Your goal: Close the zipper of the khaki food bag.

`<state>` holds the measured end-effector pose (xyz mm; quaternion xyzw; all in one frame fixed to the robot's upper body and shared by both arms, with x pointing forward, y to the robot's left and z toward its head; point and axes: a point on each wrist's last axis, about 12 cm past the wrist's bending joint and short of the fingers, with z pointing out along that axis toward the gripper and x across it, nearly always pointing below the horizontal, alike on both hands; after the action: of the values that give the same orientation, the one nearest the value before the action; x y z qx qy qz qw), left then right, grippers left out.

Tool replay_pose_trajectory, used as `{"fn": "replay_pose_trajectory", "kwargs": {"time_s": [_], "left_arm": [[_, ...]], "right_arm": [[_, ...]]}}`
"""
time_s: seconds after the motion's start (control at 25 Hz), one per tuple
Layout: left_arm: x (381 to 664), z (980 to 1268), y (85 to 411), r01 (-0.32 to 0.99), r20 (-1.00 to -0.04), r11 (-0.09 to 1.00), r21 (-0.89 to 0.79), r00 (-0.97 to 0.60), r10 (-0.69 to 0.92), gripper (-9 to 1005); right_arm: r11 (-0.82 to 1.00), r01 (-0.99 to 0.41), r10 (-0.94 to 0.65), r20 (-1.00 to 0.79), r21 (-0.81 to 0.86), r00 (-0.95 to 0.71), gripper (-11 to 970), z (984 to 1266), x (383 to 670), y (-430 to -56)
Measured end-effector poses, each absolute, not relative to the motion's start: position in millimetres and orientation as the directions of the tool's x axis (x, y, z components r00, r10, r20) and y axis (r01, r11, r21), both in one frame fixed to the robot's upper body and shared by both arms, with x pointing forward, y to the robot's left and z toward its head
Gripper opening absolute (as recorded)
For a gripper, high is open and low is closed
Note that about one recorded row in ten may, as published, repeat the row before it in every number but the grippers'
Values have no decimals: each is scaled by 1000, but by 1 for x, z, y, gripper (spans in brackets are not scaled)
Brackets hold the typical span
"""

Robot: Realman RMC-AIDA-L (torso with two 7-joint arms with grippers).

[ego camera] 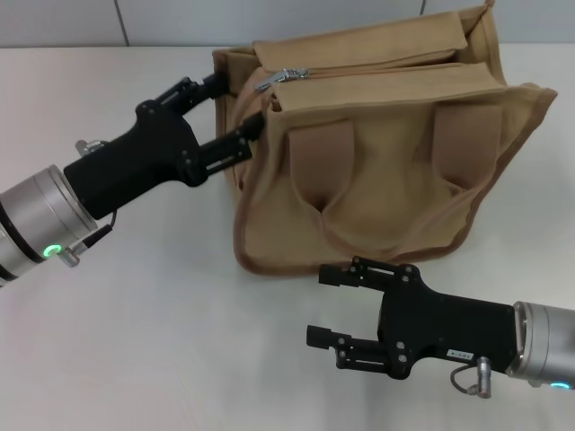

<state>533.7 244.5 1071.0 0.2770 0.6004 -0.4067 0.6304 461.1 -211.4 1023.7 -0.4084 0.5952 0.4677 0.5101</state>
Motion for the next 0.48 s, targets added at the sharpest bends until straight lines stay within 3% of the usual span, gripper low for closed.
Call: {"fn": "replay_pose_trajectory", "kwargs": {"time_s": [0.48], "left_arm": [[533,1072,252,799,-968,577,-169,-25,-249,801]], "right_arm": [[238,-961,-21,-988,142,-151,699,1022,464,-209]]}}
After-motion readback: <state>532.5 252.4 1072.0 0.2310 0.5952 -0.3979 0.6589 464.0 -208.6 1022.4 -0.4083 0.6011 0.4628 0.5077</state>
